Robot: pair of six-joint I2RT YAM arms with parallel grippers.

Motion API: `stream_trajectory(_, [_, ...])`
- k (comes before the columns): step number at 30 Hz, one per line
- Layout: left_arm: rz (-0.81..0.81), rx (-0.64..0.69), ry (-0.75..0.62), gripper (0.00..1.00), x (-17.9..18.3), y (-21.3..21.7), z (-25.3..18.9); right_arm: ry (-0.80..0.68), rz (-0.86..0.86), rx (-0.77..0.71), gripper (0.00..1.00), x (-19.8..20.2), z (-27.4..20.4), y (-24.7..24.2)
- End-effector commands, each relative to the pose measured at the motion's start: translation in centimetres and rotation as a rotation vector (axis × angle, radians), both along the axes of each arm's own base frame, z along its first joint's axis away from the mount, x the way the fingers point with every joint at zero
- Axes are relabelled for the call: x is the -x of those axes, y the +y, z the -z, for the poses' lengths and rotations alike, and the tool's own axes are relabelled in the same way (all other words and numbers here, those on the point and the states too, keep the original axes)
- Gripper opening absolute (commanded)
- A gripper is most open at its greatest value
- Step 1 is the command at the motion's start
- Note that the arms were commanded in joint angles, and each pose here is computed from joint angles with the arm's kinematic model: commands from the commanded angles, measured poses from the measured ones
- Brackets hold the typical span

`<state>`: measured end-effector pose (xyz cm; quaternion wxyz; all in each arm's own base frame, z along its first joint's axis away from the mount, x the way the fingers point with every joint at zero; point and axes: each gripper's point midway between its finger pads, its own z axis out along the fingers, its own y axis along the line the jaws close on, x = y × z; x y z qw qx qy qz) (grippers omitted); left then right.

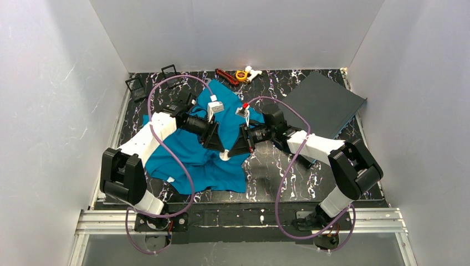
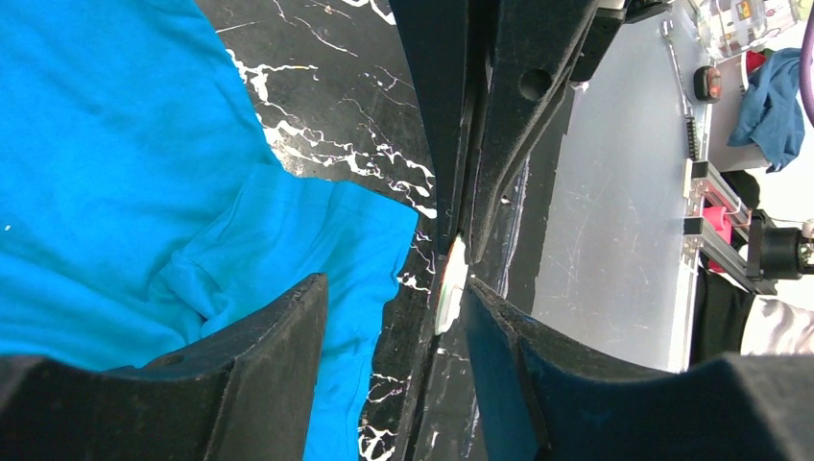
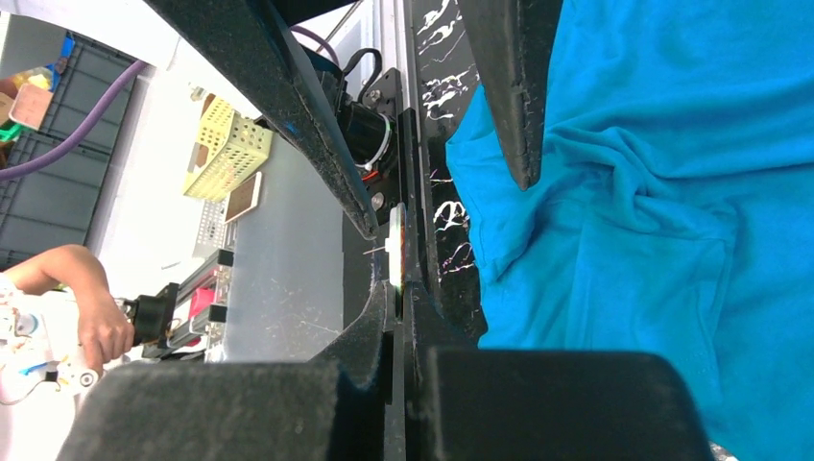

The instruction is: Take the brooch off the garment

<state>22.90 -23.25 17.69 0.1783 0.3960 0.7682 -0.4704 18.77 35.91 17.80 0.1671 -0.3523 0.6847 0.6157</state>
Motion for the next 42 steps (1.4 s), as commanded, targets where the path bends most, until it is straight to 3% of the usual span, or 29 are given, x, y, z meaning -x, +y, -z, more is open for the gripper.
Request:
stream_trajectory(1, [0.050, 0.042, 0.045, 0.50, 1.4, -0.4, -0.1, -0.011, -0.024, -0.050, 0.01, 0.4, -1.2, 0.0])
stream_trajectory(6, [0.068, 0.047, 0.052, 0.42, 1.8, -0.5, -0.1, -0.003, -0.022, -0.058, 0.01, 0.4, -1.3, 0.1])
stream_trajectory(18, [0.099, 0.087, 0.062, 0.51, 3.0, -0.5, -0.9, -0.005, -0.017, -0.055, 0.01, 0.4, -1.0, 0.0])
stream_trajectory(28, [0.097, 0.066, 0.068, 0.43, 2.9, -0.4, -0.4, 0.007, -0.017, -0.074, 0.01, 0.4, -1.6, 0.1])
stream_trajectory(42, [0.069, 0.001, 0.008, 0.24, 2.2, -0.1, 0.5, 0.040, -0.019, -0.088, 0.01, 0.5, -2.0, 0.2])
